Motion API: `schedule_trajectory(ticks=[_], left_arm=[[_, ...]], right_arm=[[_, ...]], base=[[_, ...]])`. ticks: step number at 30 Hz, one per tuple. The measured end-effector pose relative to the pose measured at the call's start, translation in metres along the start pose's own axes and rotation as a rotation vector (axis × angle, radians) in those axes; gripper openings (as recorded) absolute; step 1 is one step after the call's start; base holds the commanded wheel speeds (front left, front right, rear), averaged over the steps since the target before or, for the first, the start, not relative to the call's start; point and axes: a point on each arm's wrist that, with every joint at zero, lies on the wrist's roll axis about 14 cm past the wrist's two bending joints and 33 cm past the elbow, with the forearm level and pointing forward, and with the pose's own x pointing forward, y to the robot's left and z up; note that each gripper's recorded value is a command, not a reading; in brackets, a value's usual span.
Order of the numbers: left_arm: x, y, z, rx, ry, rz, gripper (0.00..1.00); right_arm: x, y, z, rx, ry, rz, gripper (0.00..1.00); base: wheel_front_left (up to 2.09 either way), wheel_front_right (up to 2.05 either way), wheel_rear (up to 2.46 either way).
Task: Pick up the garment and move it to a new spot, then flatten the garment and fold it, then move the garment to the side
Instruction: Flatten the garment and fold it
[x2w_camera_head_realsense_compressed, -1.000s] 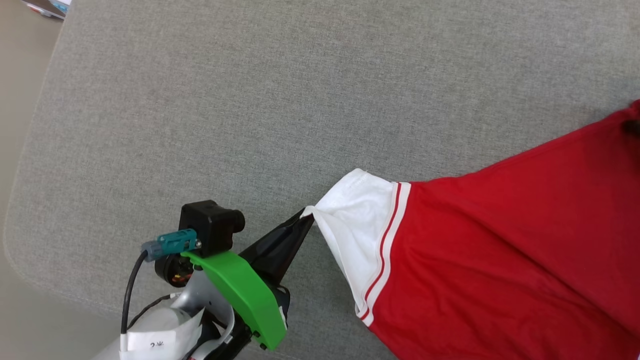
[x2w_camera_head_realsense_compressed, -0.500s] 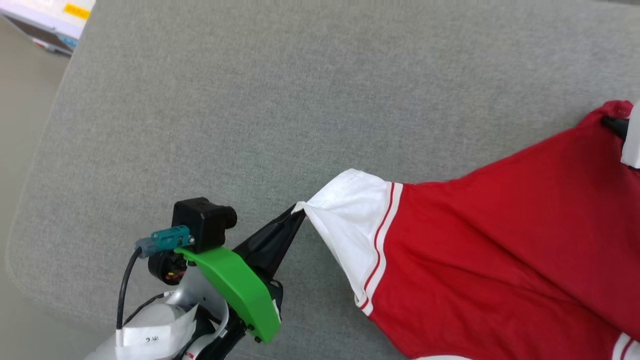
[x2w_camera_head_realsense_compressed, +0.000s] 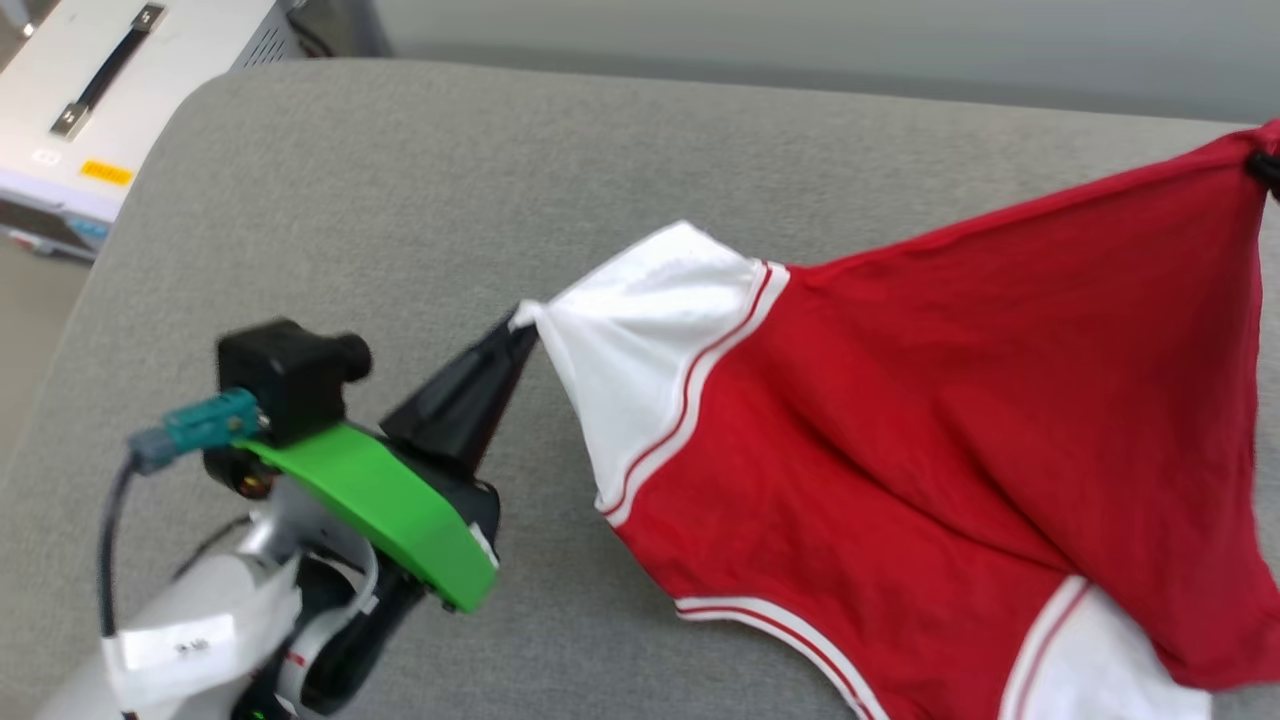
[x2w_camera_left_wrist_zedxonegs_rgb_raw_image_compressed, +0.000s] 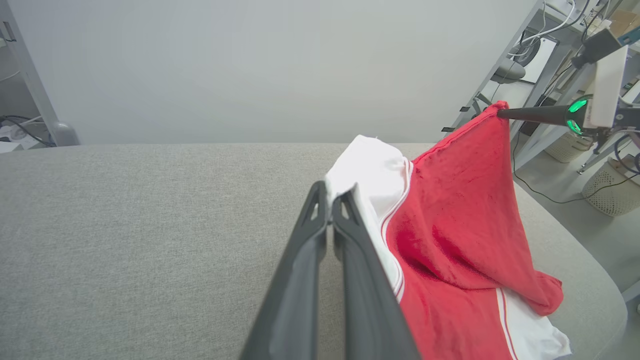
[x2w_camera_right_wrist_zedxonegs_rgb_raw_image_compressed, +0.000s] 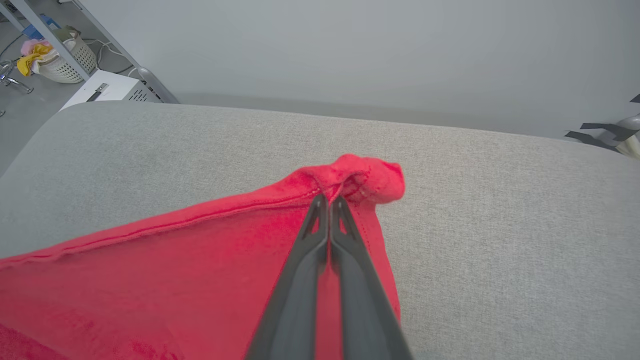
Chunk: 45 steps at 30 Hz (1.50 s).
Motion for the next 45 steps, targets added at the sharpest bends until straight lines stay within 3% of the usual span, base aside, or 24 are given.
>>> schedule_trajectory(ticks=[15,24,30,36,45], left_arm=[[0.018,-0.024,0.124,0.158,-0.319,-0.067,0.00],[0.025,-0.028,0.179,0.227,-0.469,-0.071,0.00],[0.043,-0.024,0.205,0.308,-0.524,-0.078,0.00],[0.078,0.000,0.231,0.383,-0.543,-0.053,0.00],[0.156,0.045,0.243,0.480,-0.507,-0.008,0.00]], right_arm=[[-0.110,-0.009,0.075,-0.058,-0.298,-0.056,0.00],[-0.139,-0.011,0.097,-0.068,-0.434,-0.069,0.00],[-0.143,-0.020,0.128,-0.088,-0.568,-0.105,0.00],[-0.126,-0.031,0.157,-0.099,-0.670,-0.134,0.00],[-0.054,-0.058,0.181,-0.092,-0.719,-0.188,0.00]], base=[[0.00,0.00,0.00],[0.00,0.00,0.00],[0.00,0.00,0.00],[0.00,0.00,0.00],[0.00,0.00,0.00]])
